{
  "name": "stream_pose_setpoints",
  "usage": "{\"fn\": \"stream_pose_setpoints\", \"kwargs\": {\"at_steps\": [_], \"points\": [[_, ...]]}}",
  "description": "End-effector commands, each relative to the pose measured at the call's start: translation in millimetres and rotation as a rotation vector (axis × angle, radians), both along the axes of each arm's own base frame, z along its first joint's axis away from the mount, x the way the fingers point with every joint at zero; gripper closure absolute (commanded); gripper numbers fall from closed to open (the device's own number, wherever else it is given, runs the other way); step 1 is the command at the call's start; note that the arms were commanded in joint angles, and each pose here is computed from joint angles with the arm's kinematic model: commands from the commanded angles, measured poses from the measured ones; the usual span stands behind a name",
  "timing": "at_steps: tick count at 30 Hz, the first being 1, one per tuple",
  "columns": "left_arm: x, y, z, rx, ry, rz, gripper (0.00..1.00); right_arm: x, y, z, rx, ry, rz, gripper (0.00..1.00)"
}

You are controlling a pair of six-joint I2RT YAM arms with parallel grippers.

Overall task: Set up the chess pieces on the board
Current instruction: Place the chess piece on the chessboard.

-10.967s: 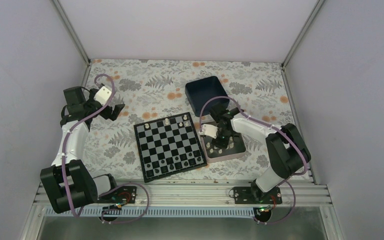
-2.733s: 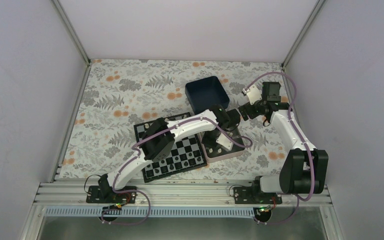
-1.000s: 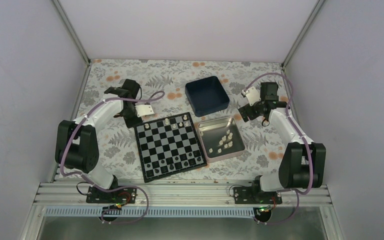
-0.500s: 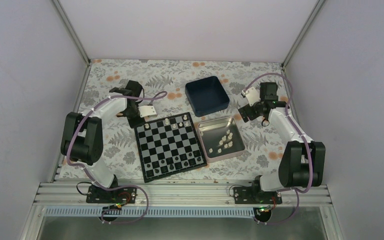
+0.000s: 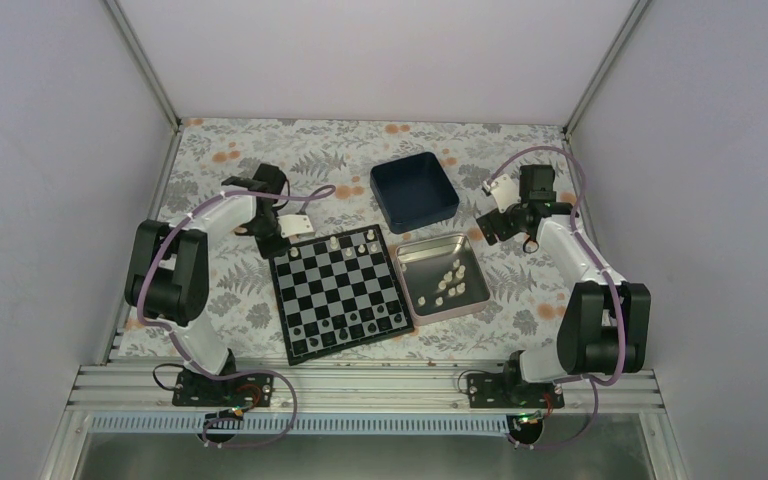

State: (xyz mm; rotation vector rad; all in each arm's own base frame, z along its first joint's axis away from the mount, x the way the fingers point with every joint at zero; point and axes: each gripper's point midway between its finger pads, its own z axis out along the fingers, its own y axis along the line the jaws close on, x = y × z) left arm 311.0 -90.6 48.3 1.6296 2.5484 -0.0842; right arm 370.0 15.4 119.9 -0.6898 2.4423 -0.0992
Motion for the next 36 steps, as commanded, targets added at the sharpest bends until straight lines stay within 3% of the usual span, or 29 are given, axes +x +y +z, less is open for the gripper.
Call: {"fn": "stream_pose_setpoints", "kwargs": {"at_steps": [1, 12, 17, 20, 25, 29, 36], "points": [[-3, 1, -5, -0.006, 0.02, -0.001, 0.97, -2, -7, -7, -0.008, 0.015, -0.023, 0.0], [-2, 0, -9, -0.003, 0.038, -0.002, 0.96, -3, -8, -9, -0.014, 0.019, -0.025, 0.0], [-1, -1, -6, -0.005, 0.034, -0.004, 0.84, -4, -8, -10, -0.012, 0.022, -0.024, 0.0], [1, -2, 0, -0.013, 0.024, -0.002, 0.65, -4, -8, -10, -0.011, 0.024, -0.024, 0.0], [10, -3, 21, -0.012, -0.019, -0.002, 0.53, -4, -8, -9, -0.012, 0.021, -0.023, 0.0], [22, -13, 61, -0.042, -0.081, -0.015, 0.5, -3, -8, -9, -0.012, 0.017, -0.024, 0.0], [23, -92, 121, -0.078, -0.21, -0.149, 0.34, -1, -10, -5, -0.019, 0.001, -0.034, 0.0]]}}
